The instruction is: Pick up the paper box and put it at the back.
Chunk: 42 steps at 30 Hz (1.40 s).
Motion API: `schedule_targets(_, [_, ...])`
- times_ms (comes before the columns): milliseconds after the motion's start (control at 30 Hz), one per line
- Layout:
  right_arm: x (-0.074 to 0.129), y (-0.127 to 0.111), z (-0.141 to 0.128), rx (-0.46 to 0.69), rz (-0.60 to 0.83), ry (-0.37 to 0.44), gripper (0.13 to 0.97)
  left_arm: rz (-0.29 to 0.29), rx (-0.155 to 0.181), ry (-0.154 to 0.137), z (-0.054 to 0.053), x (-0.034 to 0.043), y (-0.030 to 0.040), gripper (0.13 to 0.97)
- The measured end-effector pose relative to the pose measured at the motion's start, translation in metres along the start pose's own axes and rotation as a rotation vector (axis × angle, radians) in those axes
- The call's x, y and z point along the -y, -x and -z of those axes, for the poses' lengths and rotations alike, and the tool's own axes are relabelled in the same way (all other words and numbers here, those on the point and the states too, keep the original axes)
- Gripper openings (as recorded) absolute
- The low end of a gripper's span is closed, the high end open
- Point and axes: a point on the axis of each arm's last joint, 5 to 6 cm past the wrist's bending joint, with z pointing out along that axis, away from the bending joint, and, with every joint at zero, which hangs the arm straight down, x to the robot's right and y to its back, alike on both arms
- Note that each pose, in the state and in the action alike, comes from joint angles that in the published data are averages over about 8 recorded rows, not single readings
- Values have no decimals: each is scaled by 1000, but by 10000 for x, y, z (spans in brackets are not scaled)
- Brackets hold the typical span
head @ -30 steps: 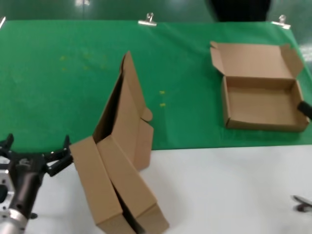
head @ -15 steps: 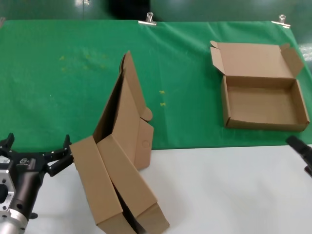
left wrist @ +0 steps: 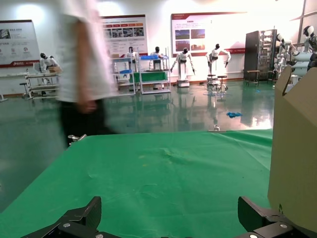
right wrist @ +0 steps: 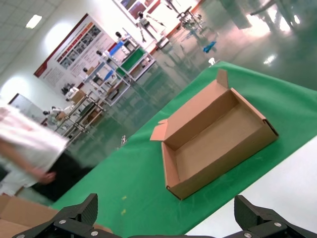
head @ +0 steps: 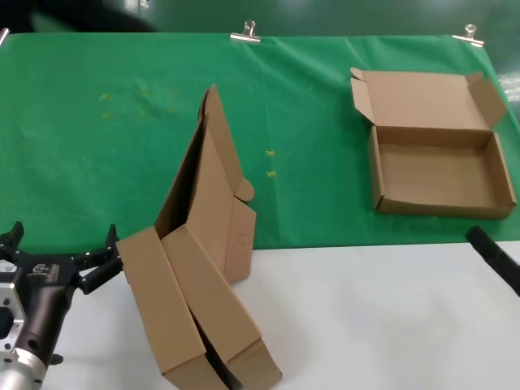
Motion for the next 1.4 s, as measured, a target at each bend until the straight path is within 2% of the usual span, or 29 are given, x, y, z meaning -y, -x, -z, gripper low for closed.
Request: schedule_targets(1400, [-501, 258, -247, -74, 518, -53, 966, 0, 0, 0, 0, 0, 0, 966])
